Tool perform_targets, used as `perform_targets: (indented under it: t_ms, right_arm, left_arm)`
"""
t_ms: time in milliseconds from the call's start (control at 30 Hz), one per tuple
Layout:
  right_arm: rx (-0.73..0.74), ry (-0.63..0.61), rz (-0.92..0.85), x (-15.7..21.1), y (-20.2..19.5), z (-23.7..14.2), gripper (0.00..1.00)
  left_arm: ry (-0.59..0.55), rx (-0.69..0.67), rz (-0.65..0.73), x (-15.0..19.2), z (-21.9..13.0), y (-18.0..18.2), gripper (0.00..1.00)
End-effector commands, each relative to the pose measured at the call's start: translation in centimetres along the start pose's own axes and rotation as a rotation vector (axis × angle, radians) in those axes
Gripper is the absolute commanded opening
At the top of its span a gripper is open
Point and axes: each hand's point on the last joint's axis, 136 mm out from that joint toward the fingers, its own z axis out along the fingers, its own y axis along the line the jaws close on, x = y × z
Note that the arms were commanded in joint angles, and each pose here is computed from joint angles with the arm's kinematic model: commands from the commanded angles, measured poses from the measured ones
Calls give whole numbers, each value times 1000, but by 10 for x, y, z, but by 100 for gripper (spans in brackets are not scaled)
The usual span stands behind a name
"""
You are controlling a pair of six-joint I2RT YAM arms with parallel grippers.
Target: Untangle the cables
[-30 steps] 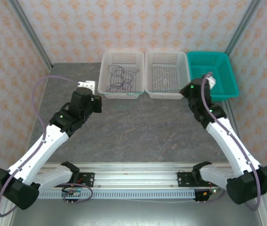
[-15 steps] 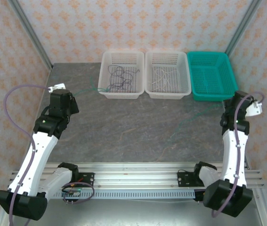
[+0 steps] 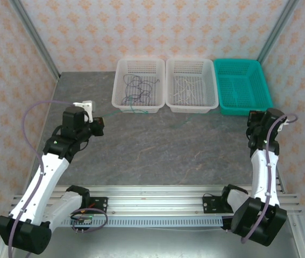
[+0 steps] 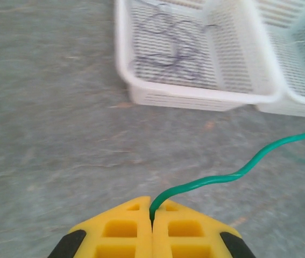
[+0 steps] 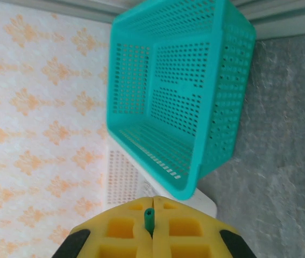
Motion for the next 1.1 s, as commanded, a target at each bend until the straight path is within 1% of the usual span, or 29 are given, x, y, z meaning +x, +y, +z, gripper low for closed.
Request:
perform_targets:
  t_ms: [0,67,100,133,200,233,300,367,433,467,533,600,733,800,900,1000,1033,1067]
  right_arm:
    - [150,10,-47,11,-47,6,0]
    - [214,40,-68,20,-73,13,0]
    - [246,58,-83,25,-85,16,7]
    - [264,79,-98,30,-94,18,18]
    - [298,139,-129,40,-105,20,43]
    - [300,165,-144,43,-104,19,52]
    - [276,197,-212,48,-89,9,65]
    - [219,217,-296,52,-65,-7,73]
    - [99,276,-397,67,-32,-26,75]
    - [30,333,-444,82,-16,-37,75]
    - [-98,478,-541,121,12,-63,75]
    - [-191,627,-642,165,30,-90,74]
    - [-318,823,-792,227,50,-127,75]
    - [-353,889,-866,251,54,-136,77]
    - [-302,925,-973,271,44,-128,78]
    - [-293,985,-1033,293,37,-127,78]
    - [-292,998,-1057,299,34,-128,77]
    - [-291,1010,-1081,305,32,-127,72]
  left_arm:
    - [-100,210,-22,-22,-10,-52,0]
    - [-120,273,-39,-29,-10,-75,0]
    - [-125,296,-33,-32,-9,-88,0]
    - [-128,303,-23,-34,-8,-97,0]
    - [-133,302,36,-36,-3,-118,0]
    - [-130,290,68,-35,1,-125,0]
    - [-106,230,156,-28,14,-132,0]
    - [-88,158,216,-24,27,-128,0]
    - [-72,102,272,-21,39,-123,0]
    - [-61,73,298,-19,45,-119,0]
    - [-39,61,342,-16,53,-120,0]
    - [-19,96,369,-12,59,-129,0]
    - [-6,180,420,-7,60,-153,0]
    - [-2,200,450,-4,59,-163,0]
    - [-3,218,467,-1,56,-170,0]
    - [-5,234,470,-1,53,-176,0]
    - [-5,235,471,-1,52,-177,0]
    - [-7,237,473,-1,52,-178,0]
